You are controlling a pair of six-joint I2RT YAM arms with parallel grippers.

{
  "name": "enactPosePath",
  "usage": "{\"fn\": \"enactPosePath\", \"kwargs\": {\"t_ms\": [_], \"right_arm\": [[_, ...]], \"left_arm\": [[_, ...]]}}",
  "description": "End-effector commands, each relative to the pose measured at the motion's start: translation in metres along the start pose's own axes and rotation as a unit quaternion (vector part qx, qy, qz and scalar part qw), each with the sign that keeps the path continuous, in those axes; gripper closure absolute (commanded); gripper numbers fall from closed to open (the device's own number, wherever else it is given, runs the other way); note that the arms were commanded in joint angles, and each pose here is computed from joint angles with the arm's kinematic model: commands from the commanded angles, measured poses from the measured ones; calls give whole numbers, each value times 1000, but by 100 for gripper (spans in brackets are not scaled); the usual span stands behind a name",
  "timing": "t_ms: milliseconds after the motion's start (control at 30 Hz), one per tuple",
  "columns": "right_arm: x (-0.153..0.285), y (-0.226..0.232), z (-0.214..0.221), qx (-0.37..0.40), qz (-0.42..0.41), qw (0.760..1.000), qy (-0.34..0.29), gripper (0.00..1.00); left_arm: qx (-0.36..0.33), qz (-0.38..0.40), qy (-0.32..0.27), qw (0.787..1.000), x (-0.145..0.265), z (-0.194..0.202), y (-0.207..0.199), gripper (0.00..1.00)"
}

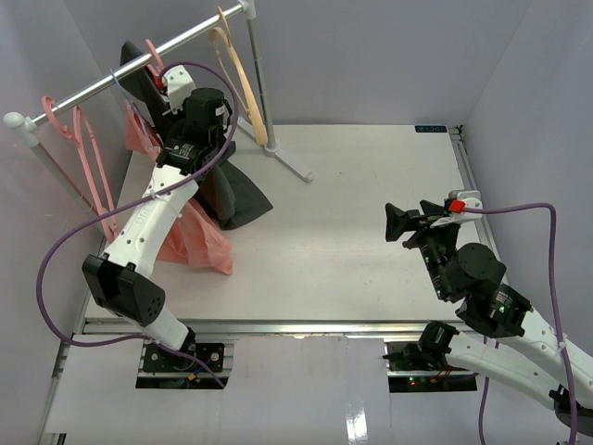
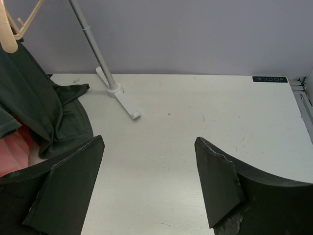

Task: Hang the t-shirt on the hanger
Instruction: Place the hanger at the clothesline.

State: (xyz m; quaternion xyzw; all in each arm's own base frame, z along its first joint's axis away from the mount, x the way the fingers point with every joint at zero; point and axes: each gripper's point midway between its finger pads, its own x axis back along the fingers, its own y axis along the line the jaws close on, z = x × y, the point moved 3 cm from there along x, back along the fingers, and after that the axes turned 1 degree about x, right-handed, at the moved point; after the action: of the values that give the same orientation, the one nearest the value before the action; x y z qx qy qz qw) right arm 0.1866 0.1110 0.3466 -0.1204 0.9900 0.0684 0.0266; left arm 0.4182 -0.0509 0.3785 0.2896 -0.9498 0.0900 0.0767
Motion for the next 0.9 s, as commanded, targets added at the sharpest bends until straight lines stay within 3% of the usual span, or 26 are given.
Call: {"fn": "enactPosePath", "kwargs": {"t_ms": [0,67,133,167,233,267,467,667,833,867], "right_arm": [[1,0,-7,-20,-1,1000,-13,19],[1,0,-5,-18,-1,1000,-11,19],[0,1,-4,-17,-3,1000,-9,19],[0,1,-4,-15,-3,1000,-8,18],[0,2,-4,-14,-3,1000,-8,18],[0,2,-5,-15,-2,1000,-8,18],[0,1,-4,-15,0,1000,-8,17],[0,1,-5,-16,-2,1000,-10,17],[-3,4,0,-11,-3,1000,-4,14],[-4,5,2,-11,-2,1000,-1,12]], "left_arm": [[14,10,14,1000,2,9,5,100],[19,19,19,999,5,12,6,90],[23,34,22,999,9,12,5,51],[24,43,24,998,11,12,5,36],[31,61,21,997,17,5,4,12],[34,77,20,996,21,-1,3,7],[33,226,37,973,66,-26,-8,2],[1,312,-1,950,110,-60,7,2],[-21,398,-25,917,140,-82,2,2],[-20,433,-20,901,149,-82,-5,2]]}}
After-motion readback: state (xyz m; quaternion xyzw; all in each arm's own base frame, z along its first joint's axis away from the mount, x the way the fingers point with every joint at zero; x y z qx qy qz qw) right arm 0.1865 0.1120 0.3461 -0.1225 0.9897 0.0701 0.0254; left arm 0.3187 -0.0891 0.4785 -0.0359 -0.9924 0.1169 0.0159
